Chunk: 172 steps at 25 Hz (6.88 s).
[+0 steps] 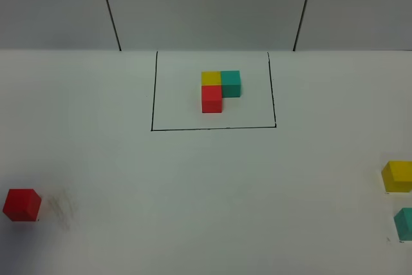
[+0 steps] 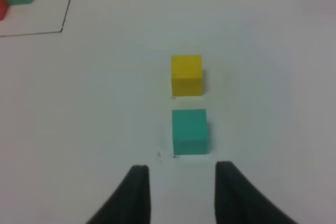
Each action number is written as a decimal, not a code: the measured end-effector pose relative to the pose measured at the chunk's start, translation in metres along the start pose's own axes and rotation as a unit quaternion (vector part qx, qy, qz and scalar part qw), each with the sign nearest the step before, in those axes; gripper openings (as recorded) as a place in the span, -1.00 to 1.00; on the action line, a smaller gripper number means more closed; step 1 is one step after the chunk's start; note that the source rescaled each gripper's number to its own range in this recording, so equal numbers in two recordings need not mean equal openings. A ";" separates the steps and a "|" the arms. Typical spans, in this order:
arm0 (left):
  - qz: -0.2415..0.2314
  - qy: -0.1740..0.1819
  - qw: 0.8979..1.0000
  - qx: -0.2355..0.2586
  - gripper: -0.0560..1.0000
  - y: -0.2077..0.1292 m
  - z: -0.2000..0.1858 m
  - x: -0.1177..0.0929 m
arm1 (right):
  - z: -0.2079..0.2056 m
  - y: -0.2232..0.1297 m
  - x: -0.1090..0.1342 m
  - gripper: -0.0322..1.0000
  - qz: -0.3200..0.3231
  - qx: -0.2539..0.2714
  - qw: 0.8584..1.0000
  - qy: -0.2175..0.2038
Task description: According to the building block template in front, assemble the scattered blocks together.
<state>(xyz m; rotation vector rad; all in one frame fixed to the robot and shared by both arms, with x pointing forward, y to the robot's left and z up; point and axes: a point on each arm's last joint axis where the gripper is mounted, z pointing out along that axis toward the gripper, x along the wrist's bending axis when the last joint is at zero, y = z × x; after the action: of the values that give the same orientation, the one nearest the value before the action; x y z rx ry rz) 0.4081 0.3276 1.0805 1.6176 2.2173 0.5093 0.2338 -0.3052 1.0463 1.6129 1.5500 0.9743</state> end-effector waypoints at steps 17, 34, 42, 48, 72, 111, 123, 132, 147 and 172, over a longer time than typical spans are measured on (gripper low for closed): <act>0.039 0.006 0.989 0.145 0.54 0.024 0.127 -0.007 | 0.000 0.000 0.000 -0.94 0.000 0.000 1.000 0.000; 0.049 -0.044 0.985 0.158 0.54 0.023 0.160 -0.017 | 0.000 0.000 0.000 -0.94 0.000 0.000 1.000 0.000; 0.044 -0.039 0.979 0.197 0.54 0.015 0.183 -0.016 | 0.000 0.000 0.000 -0.94 0.000 0.000 1.000 0.000; 0.041 -0.035 0.976 0.209 0.54 0.011 0.201 -0.015 | 0.000 0.000 0.000 -0.94 0.000 0.000 1.000 0.000; 0.279 -0.099 0.923 0.244 -0.88 0.039 0.194 -0.067 | 0.000 0.000 0.000 -0.94 0.000 0.000 1.000 0.000; 0.755 -0.157 0.595 0.224 -0.88 -0.088 0.195 -0.326 | 0.000 0.000 0.000 -0.94 0.000 0.000 1.000 0.000; 0.771 -0.165 0.595 0.156 -0.89 -0.102 0.192 -0.314 | 0.000 0.000 0.000 -0.94 0.000 0.000 1.000 0.000; 0.771 -0.164 0.595 0.157 -0.89 -0.102 0.192 -0.314 | 0.000 0.000 0.000 -0.94 0.000 0.000 1.000 0.000; 0.749 -0.166 0.633 0.108 0.95 -0.079 0.151 -0.314 | 0.000 0.000 0.000 -0.94 0.000 0.000 1.000 0.000; 0.360 0.017 0.931 -0.061 0.56 0.015 -0.078 -0.047 | 0.000 0.000 0.000 -0.94 0.000 0.000 1.000 0.000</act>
<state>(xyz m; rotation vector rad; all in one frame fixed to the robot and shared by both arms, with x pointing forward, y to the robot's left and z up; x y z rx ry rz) 0.3967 0.2804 1.1594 2.3354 1.5038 0.8400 0.2338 -0.3052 1.0463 1.6129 1.5500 0.9743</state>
